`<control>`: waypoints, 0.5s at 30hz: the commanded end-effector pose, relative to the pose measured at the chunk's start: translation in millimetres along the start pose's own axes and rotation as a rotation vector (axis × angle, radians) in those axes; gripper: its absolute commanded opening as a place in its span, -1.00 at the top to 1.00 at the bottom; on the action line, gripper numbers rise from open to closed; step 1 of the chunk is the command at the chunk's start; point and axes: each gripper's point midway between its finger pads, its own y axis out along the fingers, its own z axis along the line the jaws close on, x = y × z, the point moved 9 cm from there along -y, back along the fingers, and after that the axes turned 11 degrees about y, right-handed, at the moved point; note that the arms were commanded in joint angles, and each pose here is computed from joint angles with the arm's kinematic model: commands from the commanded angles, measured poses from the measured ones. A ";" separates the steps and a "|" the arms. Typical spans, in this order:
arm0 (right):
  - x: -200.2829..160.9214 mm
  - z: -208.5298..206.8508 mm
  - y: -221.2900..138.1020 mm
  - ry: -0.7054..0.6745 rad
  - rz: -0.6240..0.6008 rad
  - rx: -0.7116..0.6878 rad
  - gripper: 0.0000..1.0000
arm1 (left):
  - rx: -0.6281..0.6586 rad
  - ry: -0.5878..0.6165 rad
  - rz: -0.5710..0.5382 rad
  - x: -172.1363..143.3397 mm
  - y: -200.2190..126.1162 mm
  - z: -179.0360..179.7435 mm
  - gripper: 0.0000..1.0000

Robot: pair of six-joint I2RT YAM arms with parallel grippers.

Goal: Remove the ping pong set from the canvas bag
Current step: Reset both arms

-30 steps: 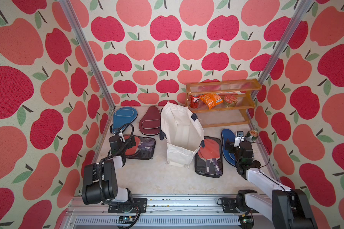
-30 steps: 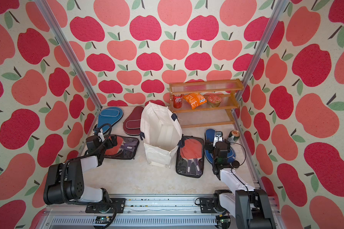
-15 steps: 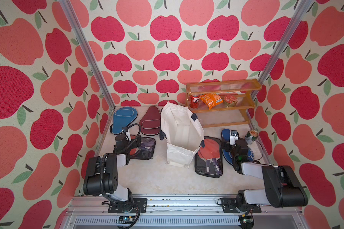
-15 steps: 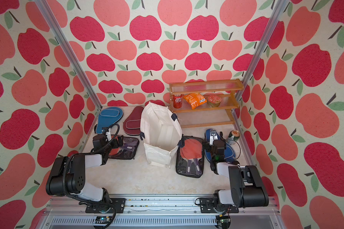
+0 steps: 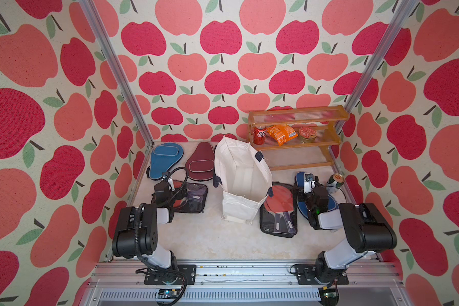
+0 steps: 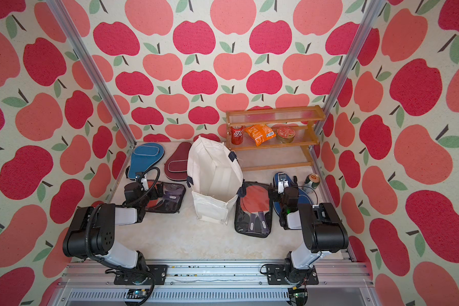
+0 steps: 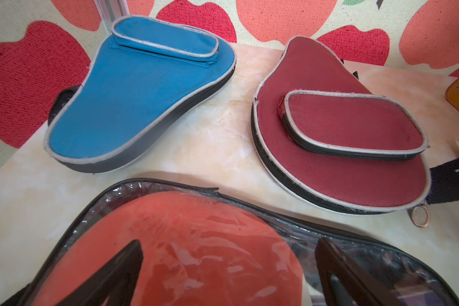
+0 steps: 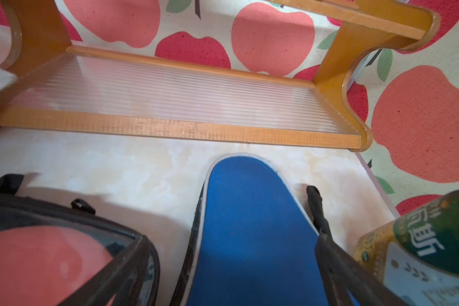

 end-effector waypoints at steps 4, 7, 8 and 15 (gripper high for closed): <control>5.1 -13.8 3.4 0.080 0.004 -0.106 -0.99 | 0.007 0.026 -0.034 4.8 -0.5 -0.6 -0.99; 5.7 -13.9 2.9 0.079 0.001 -0.107 -0.99 | 0.008 0.025 -0.035 5.1 -0.6 -0.4 -0.99; 5.7 -13.8 2.9 0.078 0.001 -0.106 -0.99 | 0.008 0.025 -0.032 4.2 -0.2 -0.4 -0.99; 5.8 -8.9 2.6 0.052 -0.001 -0.081 -0.99 | 0.009 0.026 -0.033 4.6 -0.4 -0.3 -0.99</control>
